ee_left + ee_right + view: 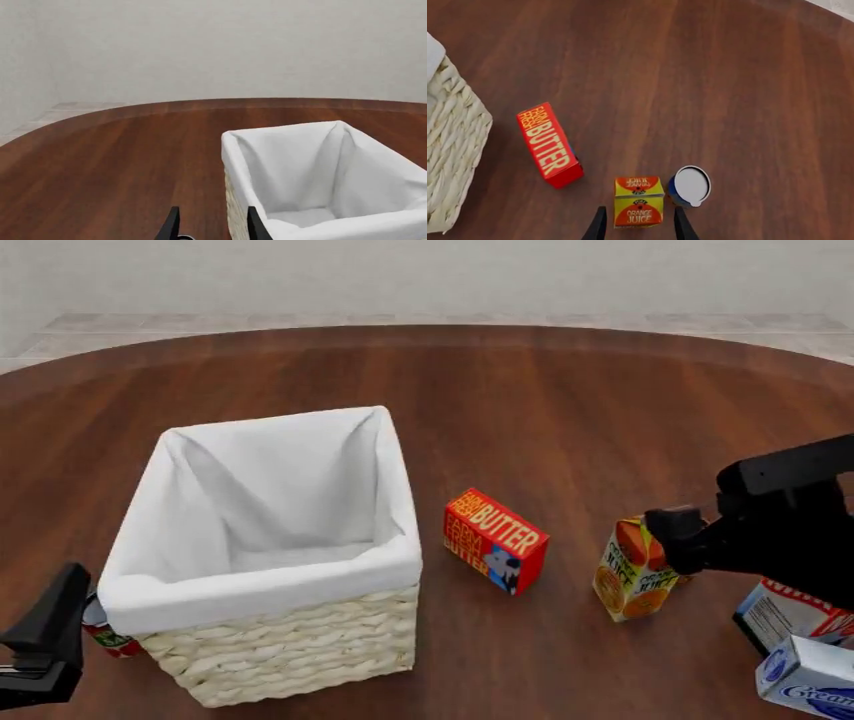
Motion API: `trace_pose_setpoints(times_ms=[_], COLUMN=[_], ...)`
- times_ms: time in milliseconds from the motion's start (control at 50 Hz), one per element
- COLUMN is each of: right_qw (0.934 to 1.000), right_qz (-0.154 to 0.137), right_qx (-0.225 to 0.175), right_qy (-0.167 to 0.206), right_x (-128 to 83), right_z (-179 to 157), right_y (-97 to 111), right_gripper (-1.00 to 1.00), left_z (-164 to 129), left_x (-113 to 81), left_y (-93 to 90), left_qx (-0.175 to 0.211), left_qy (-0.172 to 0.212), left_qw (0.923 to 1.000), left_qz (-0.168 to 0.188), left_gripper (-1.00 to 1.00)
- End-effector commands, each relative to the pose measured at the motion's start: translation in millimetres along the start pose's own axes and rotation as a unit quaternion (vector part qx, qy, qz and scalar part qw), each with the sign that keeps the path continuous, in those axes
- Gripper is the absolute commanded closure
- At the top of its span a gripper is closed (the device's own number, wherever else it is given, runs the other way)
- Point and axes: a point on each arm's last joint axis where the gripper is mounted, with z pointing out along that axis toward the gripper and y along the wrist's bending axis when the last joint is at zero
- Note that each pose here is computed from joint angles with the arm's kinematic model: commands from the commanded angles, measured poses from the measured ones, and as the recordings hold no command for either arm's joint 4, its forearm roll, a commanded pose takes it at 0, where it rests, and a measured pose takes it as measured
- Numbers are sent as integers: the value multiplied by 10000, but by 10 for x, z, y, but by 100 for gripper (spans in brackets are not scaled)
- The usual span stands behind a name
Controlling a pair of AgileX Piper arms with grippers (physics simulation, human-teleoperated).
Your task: Pick up the orange juice, and put it in the basket.
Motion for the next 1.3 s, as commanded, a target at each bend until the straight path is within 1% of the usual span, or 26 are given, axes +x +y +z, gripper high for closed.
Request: trace_pose_setpoints(times_ms=[20, 280, 600, 860, 940, 1300], right_qw=[10000, 9999, 9998, 9996, 9995, 9991], right_qz=[-26, -64, -32, 28, -4, 25], right_qx=[12, -23, -24, -42, -20, 34], right_qy=[83, 141, 189, 270, 300, 412], right_x=[32, 68, 109, 213, 241, 325], right_z=[132, 216, 279, 298, 306, 386], right_y=[-7, 11, 14, 31, 22, -2], right_gripper=[-100, -100, -100, -100, -100, -100], left_z=[0, 0, 0, 0, 0, 0], left_x=[0, 0, 0, 0, 0, 0], left_y=[0, 0, 0, 0, 0, 0], left_qx=[0, 0, -1, 0, 0, -1], left_qy=[0, 0, -1, -1, 1, 1], left_qw=[10000, 10000, 10000, 10000, 10000, 10000], left_qz=[1, 1, 0, 0, 0, 1], left_gripper=[-100, -100, -100, -100, -100, -100])
